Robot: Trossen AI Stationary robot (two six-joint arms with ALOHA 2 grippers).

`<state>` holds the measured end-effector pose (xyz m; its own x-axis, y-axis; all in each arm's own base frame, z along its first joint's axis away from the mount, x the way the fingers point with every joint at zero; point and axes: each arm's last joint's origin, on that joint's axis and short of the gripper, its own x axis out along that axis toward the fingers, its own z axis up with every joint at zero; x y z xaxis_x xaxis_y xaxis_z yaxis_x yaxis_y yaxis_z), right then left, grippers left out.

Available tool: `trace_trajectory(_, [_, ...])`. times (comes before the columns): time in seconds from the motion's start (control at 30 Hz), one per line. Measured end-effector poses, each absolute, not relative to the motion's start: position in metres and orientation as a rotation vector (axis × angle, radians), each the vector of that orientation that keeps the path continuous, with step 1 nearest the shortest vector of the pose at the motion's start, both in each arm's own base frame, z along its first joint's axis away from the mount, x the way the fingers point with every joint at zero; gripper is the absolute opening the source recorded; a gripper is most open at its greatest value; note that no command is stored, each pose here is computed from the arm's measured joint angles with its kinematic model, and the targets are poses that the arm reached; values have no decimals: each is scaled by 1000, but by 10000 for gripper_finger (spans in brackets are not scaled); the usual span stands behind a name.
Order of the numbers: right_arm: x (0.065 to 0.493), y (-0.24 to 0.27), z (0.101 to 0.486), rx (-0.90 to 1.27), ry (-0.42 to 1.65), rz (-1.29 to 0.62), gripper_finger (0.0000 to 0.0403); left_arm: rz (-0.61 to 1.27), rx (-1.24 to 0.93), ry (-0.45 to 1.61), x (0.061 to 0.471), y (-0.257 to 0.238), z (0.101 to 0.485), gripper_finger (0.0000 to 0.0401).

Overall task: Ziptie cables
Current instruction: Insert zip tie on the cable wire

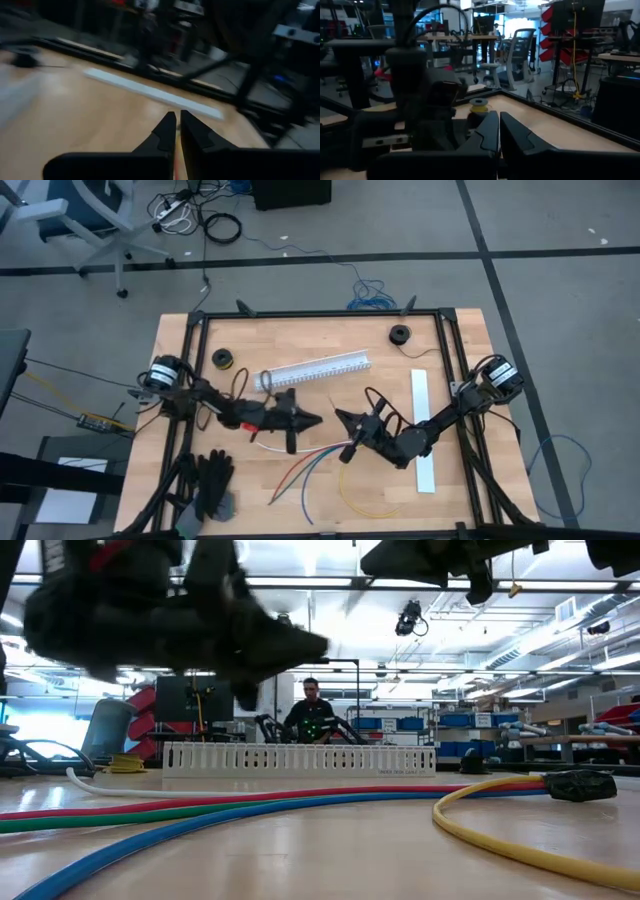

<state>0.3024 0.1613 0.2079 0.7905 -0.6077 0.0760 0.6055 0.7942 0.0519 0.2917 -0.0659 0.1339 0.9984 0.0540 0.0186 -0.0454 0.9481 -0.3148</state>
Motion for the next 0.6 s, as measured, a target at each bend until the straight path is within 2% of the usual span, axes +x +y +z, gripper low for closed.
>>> trace_trajectory(0.2, [303, 161, 209, 63, -113, -637, 0, 228, -262, -141, 261, -83, 135, 0])
trace_trajectory(0.47, [310, 145, 219, 136, -210, -601, 0, 264, -115, -141, 277, -91, 138, 0])
trace_trajectory(0.6, [315, 133, 222, 151, -246, -604, 0, 291, -153, -155, 284, -84, 138, 0])
